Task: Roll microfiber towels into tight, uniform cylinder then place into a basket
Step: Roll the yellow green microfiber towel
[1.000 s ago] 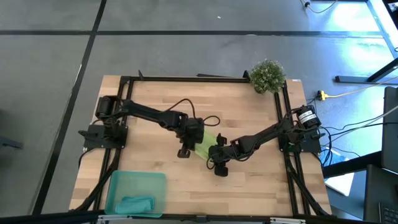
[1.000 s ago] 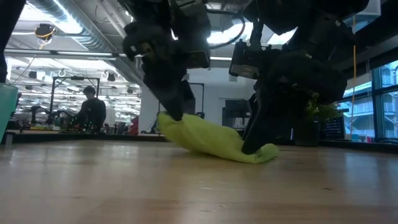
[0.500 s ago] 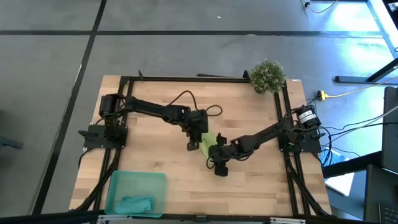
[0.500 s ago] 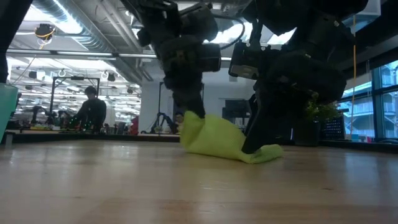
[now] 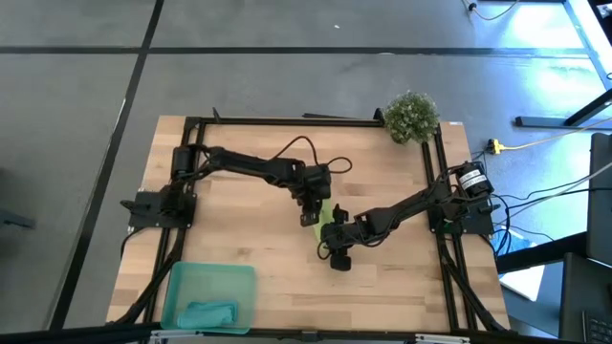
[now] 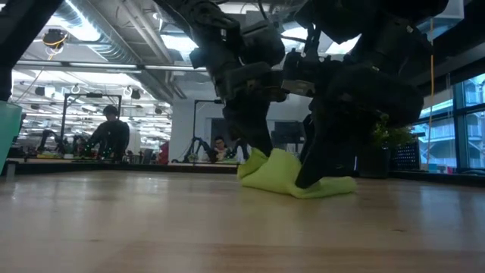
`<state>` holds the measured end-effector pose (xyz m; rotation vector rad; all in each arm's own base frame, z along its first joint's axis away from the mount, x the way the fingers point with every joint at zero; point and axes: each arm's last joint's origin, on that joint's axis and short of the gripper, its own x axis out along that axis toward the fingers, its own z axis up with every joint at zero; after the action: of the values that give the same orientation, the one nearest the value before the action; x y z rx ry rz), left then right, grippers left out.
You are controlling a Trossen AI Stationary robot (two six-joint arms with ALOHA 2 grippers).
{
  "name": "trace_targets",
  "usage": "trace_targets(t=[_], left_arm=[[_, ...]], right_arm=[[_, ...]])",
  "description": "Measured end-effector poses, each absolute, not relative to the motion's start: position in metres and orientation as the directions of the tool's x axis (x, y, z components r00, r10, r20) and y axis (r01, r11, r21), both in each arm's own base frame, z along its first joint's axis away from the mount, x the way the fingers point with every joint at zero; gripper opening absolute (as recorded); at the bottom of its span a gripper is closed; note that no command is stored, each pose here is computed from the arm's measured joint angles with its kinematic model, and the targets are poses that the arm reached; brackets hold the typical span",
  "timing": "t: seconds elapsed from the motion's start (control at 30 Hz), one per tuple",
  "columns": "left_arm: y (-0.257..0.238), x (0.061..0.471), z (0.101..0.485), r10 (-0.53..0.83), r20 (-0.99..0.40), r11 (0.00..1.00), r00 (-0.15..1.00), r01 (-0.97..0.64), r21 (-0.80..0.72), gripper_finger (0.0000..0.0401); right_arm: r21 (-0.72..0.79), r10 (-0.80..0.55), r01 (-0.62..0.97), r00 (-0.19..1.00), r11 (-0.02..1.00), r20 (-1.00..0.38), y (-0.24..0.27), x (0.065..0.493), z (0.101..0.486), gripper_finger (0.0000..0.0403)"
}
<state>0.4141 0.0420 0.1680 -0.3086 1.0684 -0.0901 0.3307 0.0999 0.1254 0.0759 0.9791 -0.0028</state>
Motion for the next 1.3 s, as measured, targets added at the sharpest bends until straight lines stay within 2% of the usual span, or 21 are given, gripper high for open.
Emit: trace_targets(t=[0.47, 0.53, 0.7, 0.87, 1.0, 1.13, 1.3], left_arm=[[0.055, 0.416, 0.171, -0.18, -0.838, 0.958, 0.516, -0.101, -0.268, 0.0], [0.051, 0.414, 0.17, -0.197, -0.854, 0.955, 0.482, -0.103, -0.278, 0.0], [0.034, 0.398, 0.162, -0.184, -0.936, 0.966, 0.3, -0.12, -0.228, 0.0], [0.01, 0.389, 0.16, -0.216, -0.958, 0.967, 0.187, -0.097, -0.237, 0.0], [-0.012, 0.387, 0.16, -0.229, -0.962, 0.968, 0.149, -0.07, -0.241, 0.0], [-0.035, 0.386, 0.16, -0.316, -0.94, 0.945, 0.13, -0.04, -0.324, 0.0], [-0.055, 0.387, 0.161, -0.356, -0.922, 0.934, 0.15, 0.025, -0.357, 0.0]], right_arm=[[0.06, 0.038, 0.022, 0.558, 0.998, -0.829, 0.1, 0.331, 0.125, 0.0161], [0.062, 0.04, 0.021, 0.557, 0.998, -0.829, 0.1, 0.331, 0.125, 0.0161], [0.078, 0.063, 0.007, 0.529, 0.997, -0.846, 0.1, 0.329, 0.124, 0.0161], [0.075, 0.063, 0.004, 0.505, 0.997, -0.861, 0.1, 0.327, 0.124, 0.0161], [0.093, 0.098, -0.034, 0.489, 0.995, -0.867, 0.101, 0.326, 0.123, 0.0161], [0.12, 0.147, -0.088, 0.472, 0.989, -0.869, 0.102, 0.325, 0.123, 0.0161], [0.11, 0.156, -0.125, 0.467, 0.986, -0.87, 0.103, 0.325, 0.123, 0.0161]])
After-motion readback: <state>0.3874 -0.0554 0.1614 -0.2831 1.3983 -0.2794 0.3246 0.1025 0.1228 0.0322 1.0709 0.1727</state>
